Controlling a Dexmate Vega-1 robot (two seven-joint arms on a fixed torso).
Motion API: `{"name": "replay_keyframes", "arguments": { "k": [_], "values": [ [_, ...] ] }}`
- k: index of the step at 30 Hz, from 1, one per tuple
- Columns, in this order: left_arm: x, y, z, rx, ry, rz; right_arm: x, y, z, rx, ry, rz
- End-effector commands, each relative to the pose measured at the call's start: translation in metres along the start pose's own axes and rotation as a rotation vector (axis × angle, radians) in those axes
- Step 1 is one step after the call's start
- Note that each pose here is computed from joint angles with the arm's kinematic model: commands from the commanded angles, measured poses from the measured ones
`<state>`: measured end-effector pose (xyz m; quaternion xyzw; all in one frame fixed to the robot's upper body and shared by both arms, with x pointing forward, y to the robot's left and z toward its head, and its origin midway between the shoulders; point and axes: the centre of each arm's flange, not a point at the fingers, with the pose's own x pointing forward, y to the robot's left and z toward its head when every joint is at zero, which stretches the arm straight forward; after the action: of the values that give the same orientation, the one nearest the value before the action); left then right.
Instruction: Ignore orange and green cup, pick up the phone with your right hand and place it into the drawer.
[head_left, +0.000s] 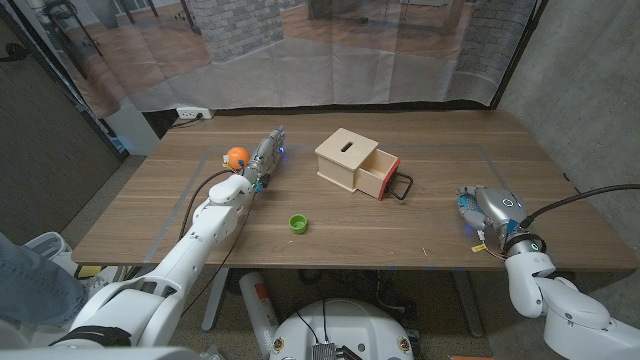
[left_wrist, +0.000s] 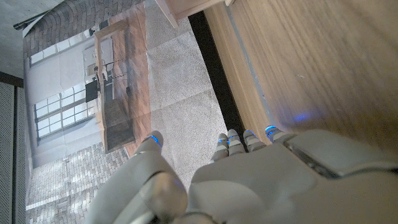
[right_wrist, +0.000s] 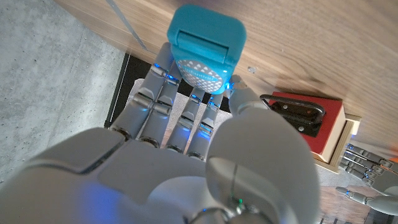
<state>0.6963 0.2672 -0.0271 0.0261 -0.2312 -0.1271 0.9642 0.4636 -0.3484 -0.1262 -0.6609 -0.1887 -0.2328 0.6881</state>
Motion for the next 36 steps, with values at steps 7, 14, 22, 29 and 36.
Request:
{"name": "replay_keyframes", "arguments": {
  "k": [7, 14, 22, 29, 36],
  "values": [
    [-0.004, 0.006, 0.011, 0.013, -0.023, 0.004, 0.007, -0.020, 0.004, -0.008, -0.016, -0.042],
    [-0.007, 0.007, 0.013, 0.016, -0.030, 0.009, 0.008, -0.027, 0.009, 0.003, -0.036, -0.072],
    [-0.008, 0.008, 0.016, 0.022, -0.034, 0.010, 0.010, -0.034, 0.015, -0.002, -0.067, -0.097],
    [-0.007, 0.007, 0.016, 0.020, -0.031, 0.007, 0.013, -0.037, 0.020, 0.011, -0.090, -0.104],
    [-0.005, 0.007, 0.016, 0.021, -0.032, 0.003, 0.020, -0.038, 0.024, 0.023, -0.101, -0.124]
  ]
}}
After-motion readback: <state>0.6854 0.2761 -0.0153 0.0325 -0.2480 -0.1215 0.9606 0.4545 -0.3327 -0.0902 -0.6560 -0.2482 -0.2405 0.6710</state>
